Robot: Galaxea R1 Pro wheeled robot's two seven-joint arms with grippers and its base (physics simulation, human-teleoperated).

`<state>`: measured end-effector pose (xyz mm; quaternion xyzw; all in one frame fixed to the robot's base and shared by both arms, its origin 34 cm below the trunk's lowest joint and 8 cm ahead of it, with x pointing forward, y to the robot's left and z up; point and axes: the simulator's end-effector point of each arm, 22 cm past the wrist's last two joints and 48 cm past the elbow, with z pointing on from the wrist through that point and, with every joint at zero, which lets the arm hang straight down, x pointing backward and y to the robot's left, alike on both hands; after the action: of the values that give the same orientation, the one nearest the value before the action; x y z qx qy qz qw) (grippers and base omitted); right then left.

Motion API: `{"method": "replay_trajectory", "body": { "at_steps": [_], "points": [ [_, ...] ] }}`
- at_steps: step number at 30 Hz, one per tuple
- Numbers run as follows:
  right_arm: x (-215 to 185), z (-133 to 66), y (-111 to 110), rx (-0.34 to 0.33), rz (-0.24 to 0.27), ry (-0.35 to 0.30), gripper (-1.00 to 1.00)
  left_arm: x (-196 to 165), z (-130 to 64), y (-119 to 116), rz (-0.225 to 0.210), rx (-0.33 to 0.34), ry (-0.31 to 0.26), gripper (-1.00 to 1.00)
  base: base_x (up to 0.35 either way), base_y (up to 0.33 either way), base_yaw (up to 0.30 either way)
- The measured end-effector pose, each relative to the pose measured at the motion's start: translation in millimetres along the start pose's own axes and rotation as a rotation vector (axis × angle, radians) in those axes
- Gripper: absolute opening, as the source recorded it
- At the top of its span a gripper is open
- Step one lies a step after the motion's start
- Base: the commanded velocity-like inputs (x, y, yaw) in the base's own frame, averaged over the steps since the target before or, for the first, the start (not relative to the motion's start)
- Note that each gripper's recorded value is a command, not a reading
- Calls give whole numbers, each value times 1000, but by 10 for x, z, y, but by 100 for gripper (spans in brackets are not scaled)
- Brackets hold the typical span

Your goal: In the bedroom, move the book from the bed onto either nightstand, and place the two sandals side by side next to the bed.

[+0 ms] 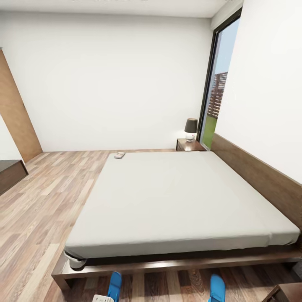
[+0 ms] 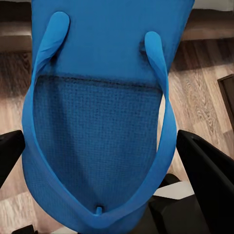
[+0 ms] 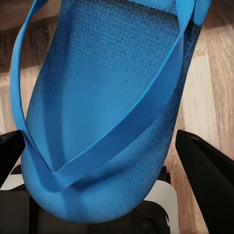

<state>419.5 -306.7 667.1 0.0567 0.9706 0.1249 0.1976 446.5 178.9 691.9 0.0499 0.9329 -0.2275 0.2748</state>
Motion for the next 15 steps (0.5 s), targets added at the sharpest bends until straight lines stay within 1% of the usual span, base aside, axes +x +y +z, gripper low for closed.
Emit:
{"method": "replay_trajectory", "body": {
  "at_steps": [2, 4, 12, 14, 15],
  "points": [
    [0, 0, 0, 0, 0, 0, -100, 0, 0, 0, 0, 0, 0, -100, -308, 0, 4],
    [1, -1, 1, 0, 0, 0, -100, 1, -1, -1, 0, 0, 0, -100, -157, 0, 1],
    [0, -4, 4, -2, 1, -1, -100, -5, -6, 6, -3, -2, -3, -100, -5, 0, 0],
    [-2, -4, 4, -2, 3, -2, -100, -18, -17, 41, -10, -8, -7, -100, 0, 0, 0],
    [-4, -3, 4, -2, 4, -3, -100, -44, -35, 99, -26, -20, -17, -100, 0, 0, 0]
  ]
}}
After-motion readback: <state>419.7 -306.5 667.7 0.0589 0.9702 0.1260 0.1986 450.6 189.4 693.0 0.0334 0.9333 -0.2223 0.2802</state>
